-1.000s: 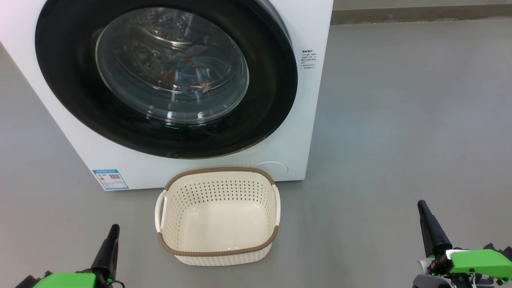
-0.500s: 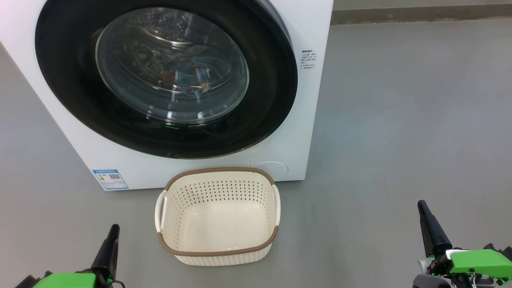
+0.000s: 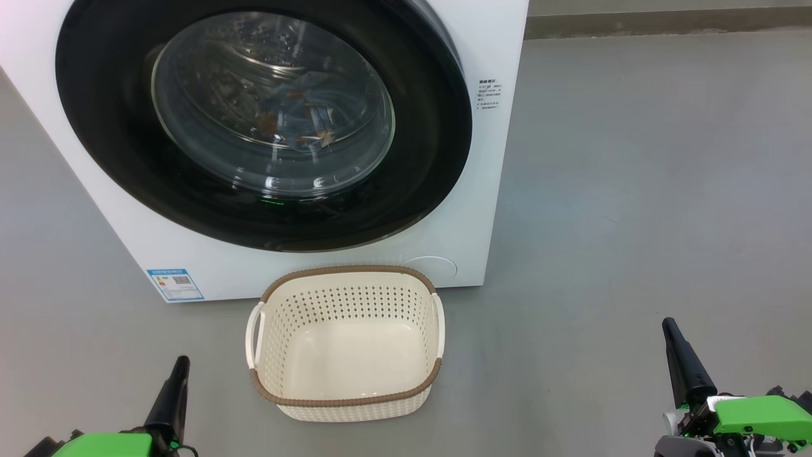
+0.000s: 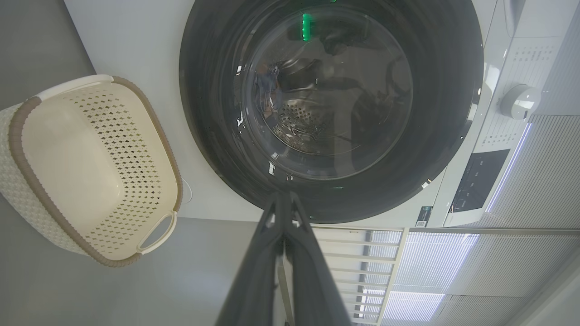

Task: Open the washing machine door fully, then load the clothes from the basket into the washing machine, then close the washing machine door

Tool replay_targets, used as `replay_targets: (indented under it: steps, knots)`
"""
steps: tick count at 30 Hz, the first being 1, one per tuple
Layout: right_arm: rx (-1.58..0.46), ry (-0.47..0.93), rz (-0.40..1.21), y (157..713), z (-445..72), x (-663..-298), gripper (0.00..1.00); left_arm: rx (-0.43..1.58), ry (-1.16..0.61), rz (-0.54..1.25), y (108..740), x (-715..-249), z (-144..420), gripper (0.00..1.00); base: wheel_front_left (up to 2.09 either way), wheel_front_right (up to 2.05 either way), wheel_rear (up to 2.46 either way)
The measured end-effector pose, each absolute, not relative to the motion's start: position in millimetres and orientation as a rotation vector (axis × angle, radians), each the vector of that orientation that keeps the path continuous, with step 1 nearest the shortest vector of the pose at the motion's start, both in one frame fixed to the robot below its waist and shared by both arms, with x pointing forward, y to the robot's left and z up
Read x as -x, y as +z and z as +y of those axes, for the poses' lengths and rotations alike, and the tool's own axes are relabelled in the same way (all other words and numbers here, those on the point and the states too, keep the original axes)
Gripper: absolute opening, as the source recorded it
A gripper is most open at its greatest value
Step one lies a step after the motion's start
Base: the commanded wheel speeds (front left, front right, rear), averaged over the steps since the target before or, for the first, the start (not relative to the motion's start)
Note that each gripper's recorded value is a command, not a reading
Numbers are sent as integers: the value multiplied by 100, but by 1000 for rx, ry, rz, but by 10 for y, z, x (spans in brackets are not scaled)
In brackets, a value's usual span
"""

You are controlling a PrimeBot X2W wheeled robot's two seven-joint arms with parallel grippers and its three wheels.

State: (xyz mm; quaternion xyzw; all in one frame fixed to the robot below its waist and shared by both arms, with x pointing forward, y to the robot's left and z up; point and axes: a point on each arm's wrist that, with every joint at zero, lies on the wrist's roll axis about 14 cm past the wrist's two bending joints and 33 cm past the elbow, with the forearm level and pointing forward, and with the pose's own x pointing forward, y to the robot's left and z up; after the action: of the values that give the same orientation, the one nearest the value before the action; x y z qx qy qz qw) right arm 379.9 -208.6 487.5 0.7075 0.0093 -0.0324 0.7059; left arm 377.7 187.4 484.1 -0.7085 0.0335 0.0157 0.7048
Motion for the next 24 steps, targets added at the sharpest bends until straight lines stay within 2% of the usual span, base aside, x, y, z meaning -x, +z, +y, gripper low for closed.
replay_targets:
  steps: [24]
  knots:
    - [-1573, -72, 21, 4875, -2086, -3799, 0, 1575, 35, 75, 4841, -3777, 1874, 0, 0, 0, 0]
